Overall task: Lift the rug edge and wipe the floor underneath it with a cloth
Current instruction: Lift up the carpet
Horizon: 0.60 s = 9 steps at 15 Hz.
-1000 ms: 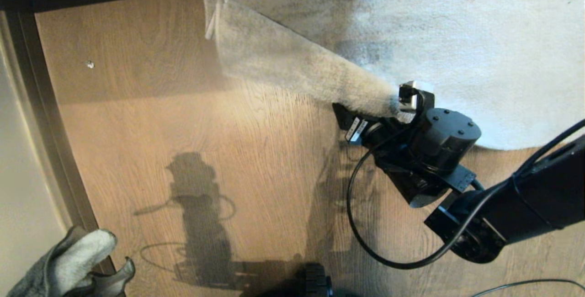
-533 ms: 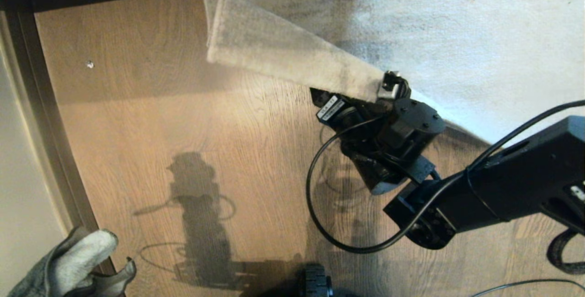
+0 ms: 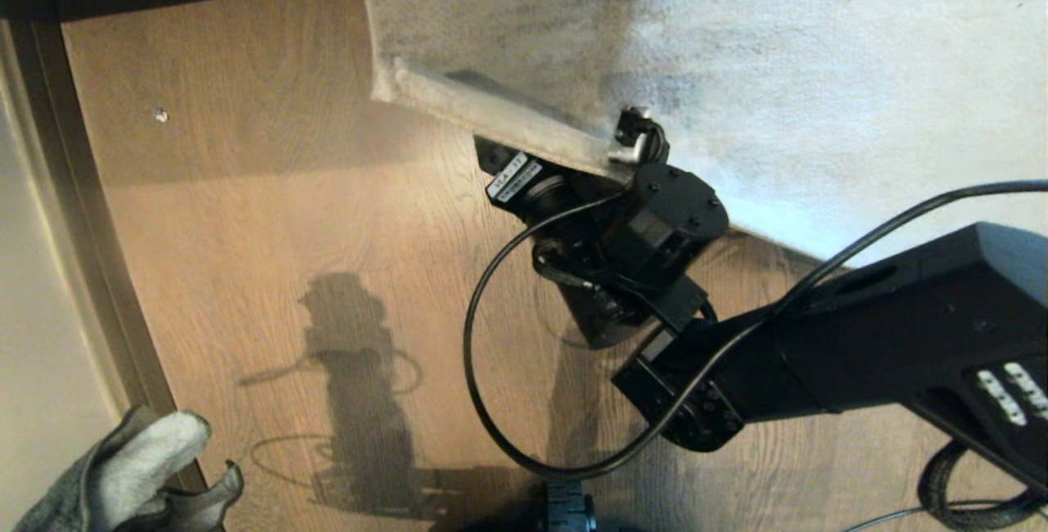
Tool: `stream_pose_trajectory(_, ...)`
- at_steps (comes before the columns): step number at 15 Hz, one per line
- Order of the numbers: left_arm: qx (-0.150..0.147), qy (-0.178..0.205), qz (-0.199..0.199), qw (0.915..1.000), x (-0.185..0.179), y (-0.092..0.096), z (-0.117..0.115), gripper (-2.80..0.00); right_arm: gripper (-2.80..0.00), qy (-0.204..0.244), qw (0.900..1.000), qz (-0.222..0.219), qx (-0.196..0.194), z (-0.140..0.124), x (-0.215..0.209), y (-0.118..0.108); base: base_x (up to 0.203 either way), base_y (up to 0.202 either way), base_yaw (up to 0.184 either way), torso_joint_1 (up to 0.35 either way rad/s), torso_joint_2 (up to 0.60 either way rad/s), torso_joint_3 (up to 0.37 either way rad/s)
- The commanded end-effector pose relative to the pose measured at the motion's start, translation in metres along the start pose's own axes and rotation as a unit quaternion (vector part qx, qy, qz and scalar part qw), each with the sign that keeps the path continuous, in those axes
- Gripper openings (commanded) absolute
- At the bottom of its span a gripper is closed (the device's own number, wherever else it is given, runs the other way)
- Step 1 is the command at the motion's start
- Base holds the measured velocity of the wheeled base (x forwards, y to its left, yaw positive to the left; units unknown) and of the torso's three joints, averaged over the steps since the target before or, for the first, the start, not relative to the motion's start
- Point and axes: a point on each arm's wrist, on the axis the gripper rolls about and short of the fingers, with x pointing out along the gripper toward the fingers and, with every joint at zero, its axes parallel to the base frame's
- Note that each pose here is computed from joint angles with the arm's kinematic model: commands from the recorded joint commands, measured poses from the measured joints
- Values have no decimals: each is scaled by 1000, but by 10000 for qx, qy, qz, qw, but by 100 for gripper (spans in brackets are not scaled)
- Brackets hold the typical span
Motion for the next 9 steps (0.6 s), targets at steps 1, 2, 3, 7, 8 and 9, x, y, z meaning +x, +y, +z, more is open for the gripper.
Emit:
stream_pose_trajectory(1, -4, -9, 5, 10000, 0, 0, 0, -280, 0, 41, 10000, 51, 60, -11, 0, 3, 0, 0, 0, 0, 0, 0)
stream_pose_trajectory(2, -4, -2, 5, 10000, 0, 0, 0, -280, 0, 102, 9999, 80, 100, -19, -1, 5, 0, 0, 0, 0, 0, 0)
stream_pose_trajectory(3, -2, -2, 3, 10000, 0, 0, 0, -280, 0, 149, 9995, 103, 255, -25, -2, 7, 0, 0, 0, 0, 0, 0)
stream_pose_trajectory(7, -4, -2, 5, 10000, 0, 0, 0, -280, 0, 216, 9926, -25, 1198, -35, -5, 13, 0, 0, 0, 0, 0, 0)
stream_pose_trajectory(8, 3, -2, 5, 10000, 0, 0, 0, -280, 0, 234, 9904, -41, 1364, -36, -5, 13, 0, 0, 0, 0, 0, 0)
stream_pose_trajectory(9, -4, -2, 5, 10000, 0, 0, 0, -280, 0, 235, 9877, -46, 1546, -35, -5, 13, 0, 0, 0, 0, 0, 0)
